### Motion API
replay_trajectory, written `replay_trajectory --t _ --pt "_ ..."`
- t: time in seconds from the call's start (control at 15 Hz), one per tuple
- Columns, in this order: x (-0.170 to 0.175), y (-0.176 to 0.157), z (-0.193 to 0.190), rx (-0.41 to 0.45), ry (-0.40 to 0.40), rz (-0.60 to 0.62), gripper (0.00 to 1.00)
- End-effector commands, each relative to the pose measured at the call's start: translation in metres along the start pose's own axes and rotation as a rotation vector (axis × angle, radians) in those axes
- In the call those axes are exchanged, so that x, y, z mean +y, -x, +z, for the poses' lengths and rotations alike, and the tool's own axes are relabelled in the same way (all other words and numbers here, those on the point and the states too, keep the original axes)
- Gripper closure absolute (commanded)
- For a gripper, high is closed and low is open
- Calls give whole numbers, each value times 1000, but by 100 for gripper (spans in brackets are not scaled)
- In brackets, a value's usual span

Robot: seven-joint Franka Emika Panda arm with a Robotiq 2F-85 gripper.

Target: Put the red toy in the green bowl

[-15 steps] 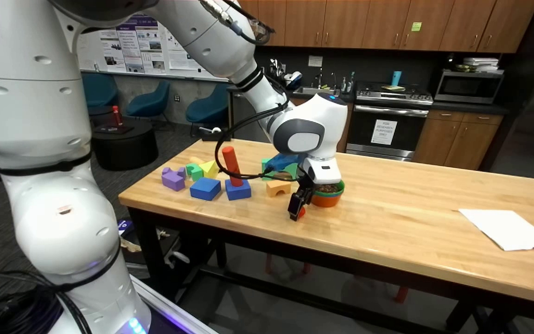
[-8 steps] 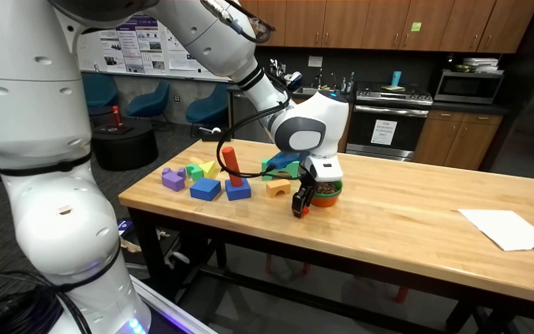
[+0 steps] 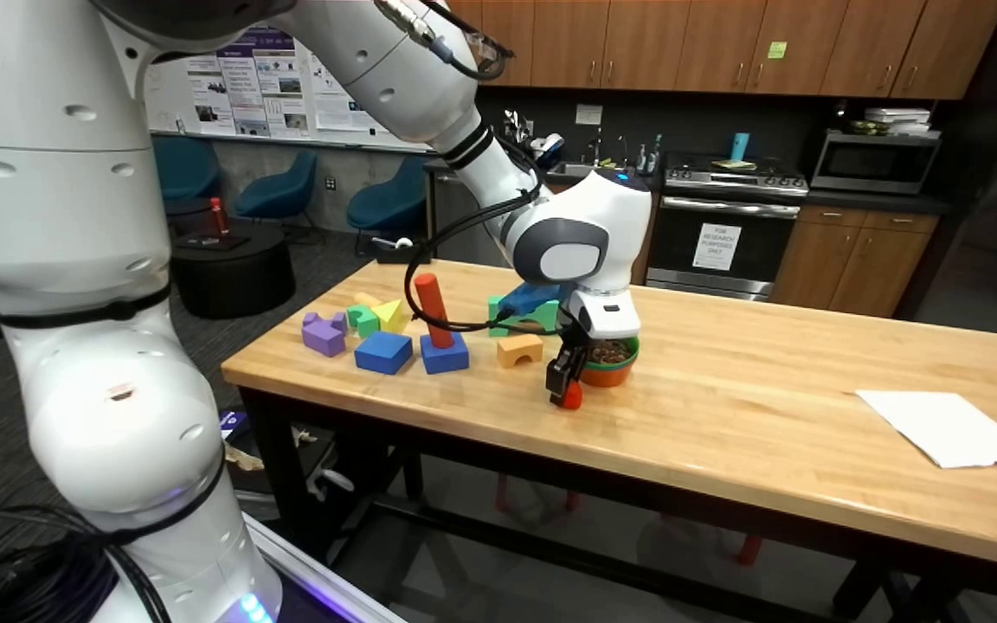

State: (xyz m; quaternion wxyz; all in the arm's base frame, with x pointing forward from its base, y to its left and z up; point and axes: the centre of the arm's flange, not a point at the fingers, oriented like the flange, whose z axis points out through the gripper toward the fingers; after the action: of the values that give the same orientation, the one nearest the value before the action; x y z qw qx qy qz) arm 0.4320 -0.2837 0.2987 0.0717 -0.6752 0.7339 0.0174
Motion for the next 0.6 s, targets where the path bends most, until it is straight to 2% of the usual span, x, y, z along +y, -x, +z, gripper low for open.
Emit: replay_trajectory --t 0.0,0.53 --pt "1 -1 5 -5 -2 18 74" --pt "1 1 -1 7 -15 13 74"
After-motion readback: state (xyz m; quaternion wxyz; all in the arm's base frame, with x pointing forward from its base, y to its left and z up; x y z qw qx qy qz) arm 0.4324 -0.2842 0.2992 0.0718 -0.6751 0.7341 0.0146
